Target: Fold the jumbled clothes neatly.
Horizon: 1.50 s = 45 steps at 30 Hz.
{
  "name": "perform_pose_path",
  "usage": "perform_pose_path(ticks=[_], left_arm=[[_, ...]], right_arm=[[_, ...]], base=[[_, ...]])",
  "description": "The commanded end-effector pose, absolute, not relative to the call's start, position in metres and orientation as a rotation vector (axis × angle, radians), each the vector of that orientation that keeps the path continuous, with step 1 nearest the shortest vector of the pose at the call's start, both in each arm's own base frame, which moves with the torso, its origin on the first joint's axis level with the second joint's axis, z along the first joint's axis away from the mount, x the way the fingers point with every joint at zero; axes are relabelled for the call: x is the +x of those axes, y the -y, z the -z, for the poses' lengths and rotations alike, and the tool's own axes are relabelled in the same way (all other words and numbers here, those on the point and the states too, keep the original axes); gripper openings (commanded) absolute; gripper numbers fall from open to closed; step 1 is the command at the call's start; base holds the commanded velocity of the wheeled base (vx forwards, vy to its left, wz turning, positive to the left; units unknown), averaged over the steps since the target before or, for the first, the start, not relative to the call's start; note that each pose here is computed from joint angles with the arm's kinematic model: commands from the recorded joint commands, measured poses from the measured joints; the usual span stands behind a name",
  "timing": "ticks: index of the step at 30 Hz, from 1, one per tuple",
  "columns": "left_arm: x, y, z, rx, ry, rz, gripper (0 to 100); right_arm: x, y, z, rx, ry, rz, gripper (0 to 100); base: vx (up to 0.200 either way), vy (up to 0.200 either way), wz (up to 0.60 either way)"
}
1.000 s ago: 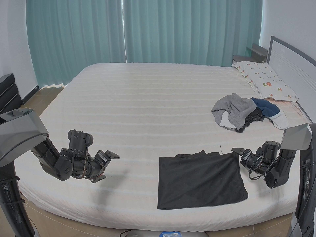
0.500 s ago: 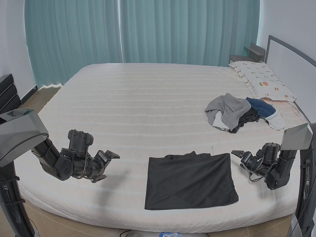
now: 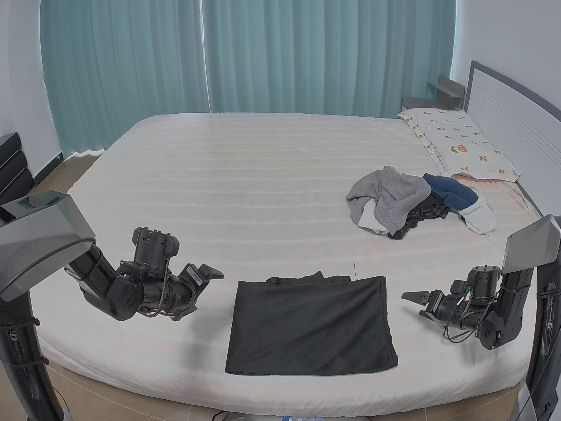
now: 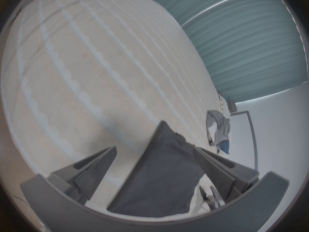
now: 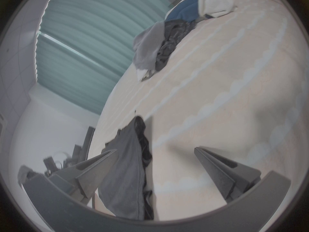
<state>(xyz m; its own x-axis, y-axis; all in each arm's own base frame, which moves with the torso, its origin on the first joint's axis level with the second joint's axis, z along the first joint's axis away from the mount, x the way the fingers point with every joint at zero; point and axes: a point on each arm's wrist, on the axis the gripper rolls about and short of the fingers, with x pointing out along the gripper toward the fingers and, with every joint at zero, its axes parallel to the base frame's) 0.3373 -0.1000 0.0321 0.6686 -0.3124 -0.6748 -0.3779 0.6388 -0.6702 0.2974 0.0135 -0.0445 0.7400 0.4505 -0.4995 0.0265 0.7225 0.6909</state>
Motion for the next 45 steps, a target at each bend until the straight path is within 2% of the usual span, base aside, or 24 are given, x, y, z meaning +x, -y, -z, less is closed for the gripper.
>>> perform_pose_path(ticks=[1,4,7,15,28,29,41,45], left_arm=[[0.358,0.112,-0.016,-0.774,-0.84,-0.027,100],[0.37,0.124,-0.001,-0.695,-0.822,-0.034,100],[0.381,0.142,0.002,-0.67,-0.777,-0.041,100],[0.394,0.17,0.026,-0.639,-0.789,0.012,100],[0.394,0.177,0.029,-0.608,-0.808,0.032,100],[0.394,0.178,0.028,-0.611,-0.804,0.034,0],[0.4,0.178,0.031,-0.603,-0.775,-0.011,0],[0.401,0.176,0.031,-0.6,-0.764,-0.035,0]], right_arm=[[0.278,-0.026,0.045,0.695,-0.772,-0.307,100],[0.273,-0.035,0.048,0.673,-0.782,-0.336,100],[0.272,-0.038,0.05,0.666,-0.786,-0.349,100],[0.271,-0.038,0.05,0.665,-0.788,-0.352,100],[0.271,-0.039,0.05,0.668,-0.79,-0.358,100],[0.271,-0.04,0.049,0.666,-0.79,-0.359,100],[0.252,-0.047,0.047,0.652,-0.825,-0.397,100],[0.24,-0.052,0.049,0.569,-0.86,-0.439,100]], base=[[0.0,0.0,0.0],[0.0,0.0,0.0],[0.0,0.0,0.0],[0.0,0.0,0.0],[0.0,0.0,0.0],[0.0,0.0,0.0],[0.0,0.0,0.0],[0.0,0.0,0.0]])
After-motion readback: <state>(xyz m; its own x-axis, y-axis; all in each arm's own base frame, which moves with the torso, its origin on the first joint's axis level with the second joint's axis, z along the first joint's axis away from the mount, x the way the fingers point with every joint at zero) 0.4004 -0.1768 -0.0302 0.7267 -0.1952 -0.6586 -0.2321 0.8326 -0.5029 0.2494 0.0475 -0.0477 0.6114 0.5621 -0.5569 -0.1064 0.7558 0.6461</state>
